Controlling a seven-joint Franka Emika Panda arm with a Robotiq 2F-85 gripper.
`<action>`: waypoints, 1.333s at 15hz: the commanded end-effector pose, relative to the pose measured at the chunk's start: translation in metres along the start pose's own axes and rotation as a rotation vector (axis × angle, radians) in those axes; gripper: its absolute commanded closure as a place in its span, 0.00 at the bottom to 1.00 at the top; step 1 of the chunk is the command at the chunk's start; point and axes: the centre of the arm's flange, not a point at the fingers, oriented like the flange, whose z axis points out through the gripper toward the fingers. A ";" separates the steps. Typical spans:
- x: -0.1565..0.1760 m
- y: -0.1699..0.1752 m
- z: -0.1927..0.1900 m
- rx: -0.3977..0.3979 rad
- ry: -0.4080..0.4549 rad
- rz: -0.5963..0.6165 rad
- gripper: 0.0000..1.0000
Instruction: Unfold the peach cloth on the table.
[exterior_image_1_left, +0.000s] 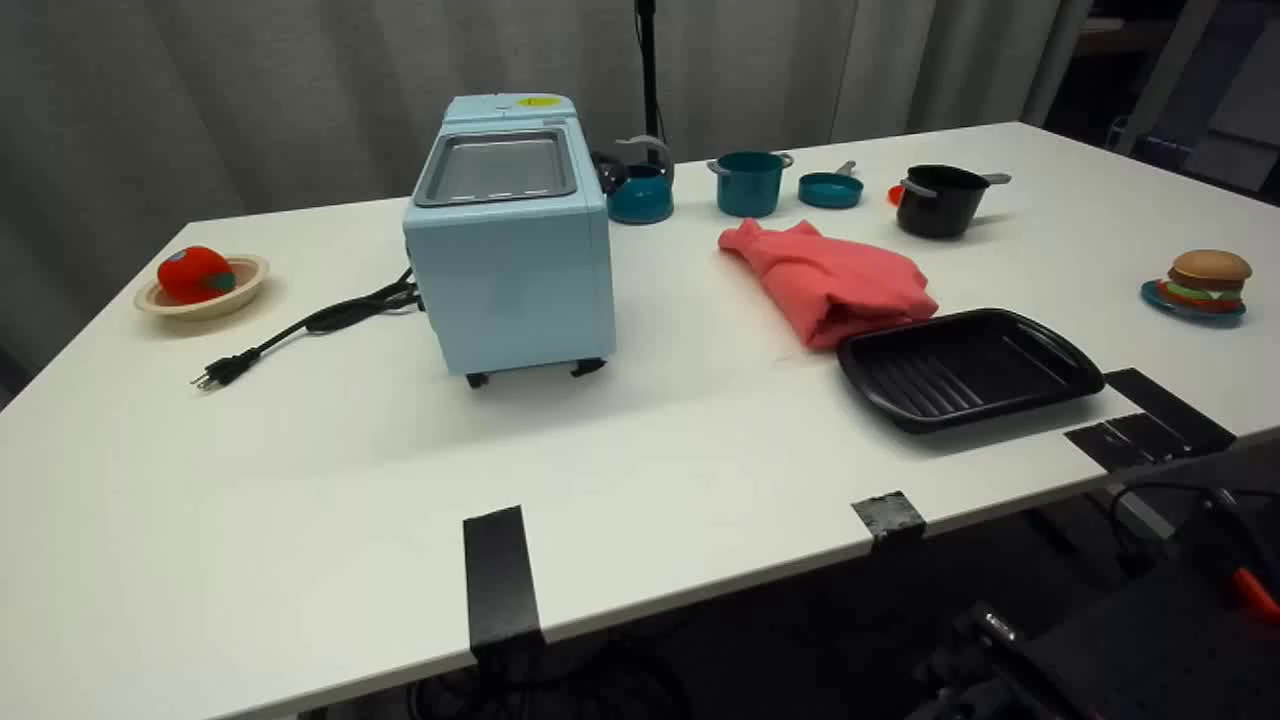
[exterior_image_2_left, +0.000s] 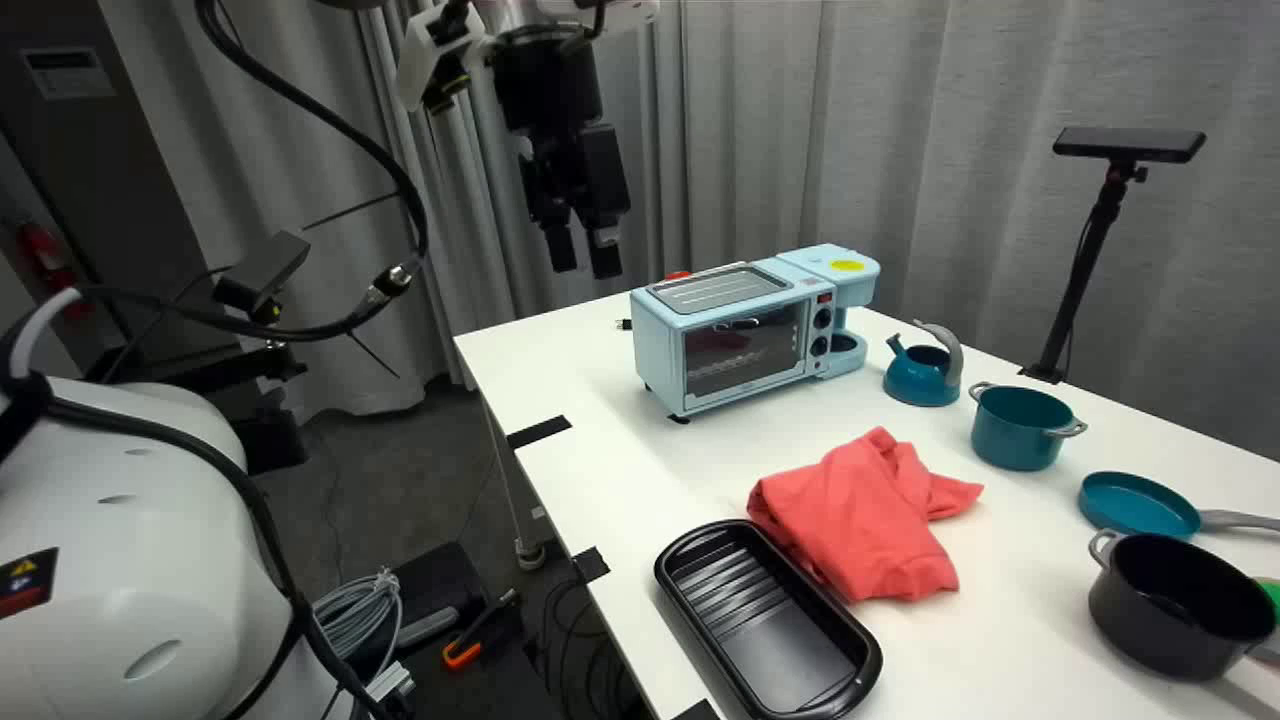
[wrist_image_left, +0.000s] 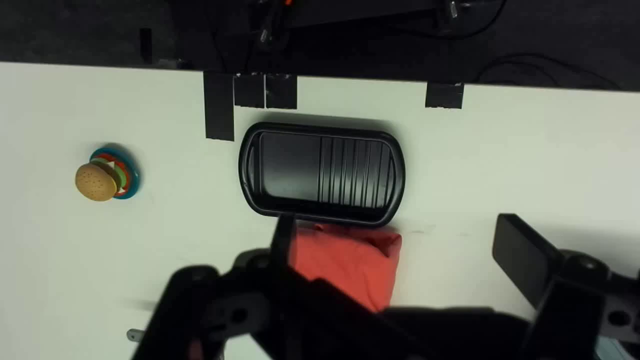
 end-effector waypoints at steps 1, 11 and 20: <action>0.000 0.000 0.000 0.000 -0.001 0.000 0.00; 0.005 0.000 0.001 0.007 -0.003 0.006 0.00; 0.131 0.023 0.072 0.118 -0.015 0.012 0.00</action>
